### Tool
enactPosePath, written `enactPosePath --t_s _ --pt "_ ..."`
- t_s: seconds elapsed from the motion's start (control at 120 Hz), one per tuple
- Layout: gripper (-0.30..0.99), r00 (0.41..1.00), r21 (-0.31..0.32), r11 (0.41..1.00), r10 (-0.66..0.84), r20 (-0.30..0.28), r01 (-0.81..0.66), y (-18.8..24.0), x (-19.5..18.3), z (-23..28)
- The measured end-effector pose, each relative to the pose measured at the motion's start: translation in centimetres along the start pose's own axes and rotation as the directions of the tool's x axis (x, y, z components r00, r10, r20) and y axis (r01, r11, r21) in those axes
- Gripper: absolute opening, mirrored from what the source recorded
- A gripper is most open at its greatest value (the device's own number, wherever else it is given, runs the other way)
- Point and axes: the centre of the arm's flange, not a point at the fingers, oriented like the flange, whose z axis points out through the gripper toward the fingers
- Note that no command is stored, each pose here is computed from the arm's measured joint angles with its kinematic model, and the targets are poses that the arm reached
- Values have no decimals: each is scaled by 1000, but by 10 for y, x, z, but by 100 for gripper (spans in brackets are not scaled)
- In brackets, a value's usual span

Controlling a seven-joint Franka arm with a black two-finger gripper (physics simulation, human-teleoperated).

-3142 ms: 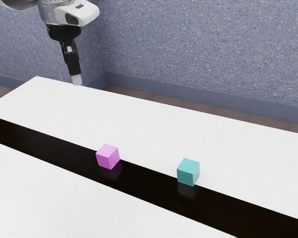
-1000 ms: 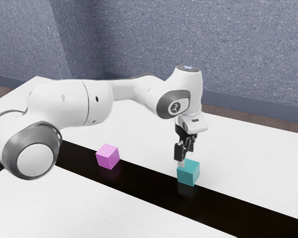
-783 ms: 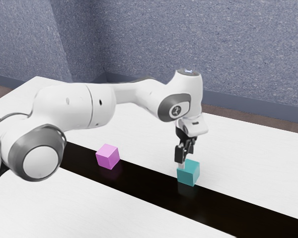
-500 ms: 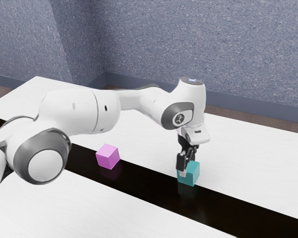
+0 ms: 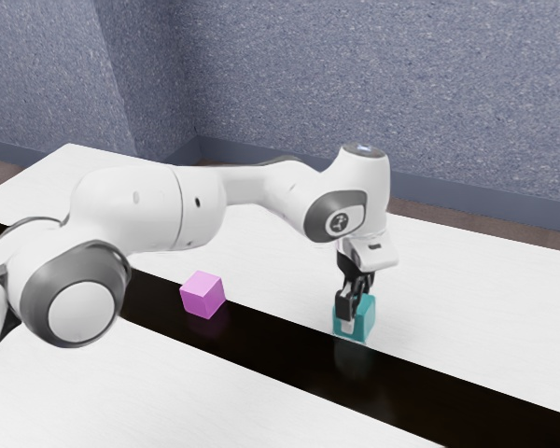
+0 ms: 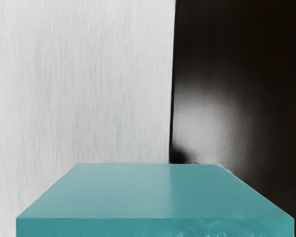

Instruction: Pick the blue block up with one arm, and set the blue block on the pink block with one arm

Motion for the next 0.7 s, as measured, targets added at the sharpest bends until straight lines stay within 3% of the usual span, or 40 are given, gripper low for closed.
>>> enactPosePath --t_s 0.217,0.35,0.55,0.7 --pt "34 1000 68 998 -12 25 10 56 -40 -129" --pt "34 995 85 992 -96 39 92 84 -130 -190" --pt "34 980 11 982 -190 62 189 92 -267 -196" --pt "35 988 -69 986 -144 63 149 81 -304 -160"
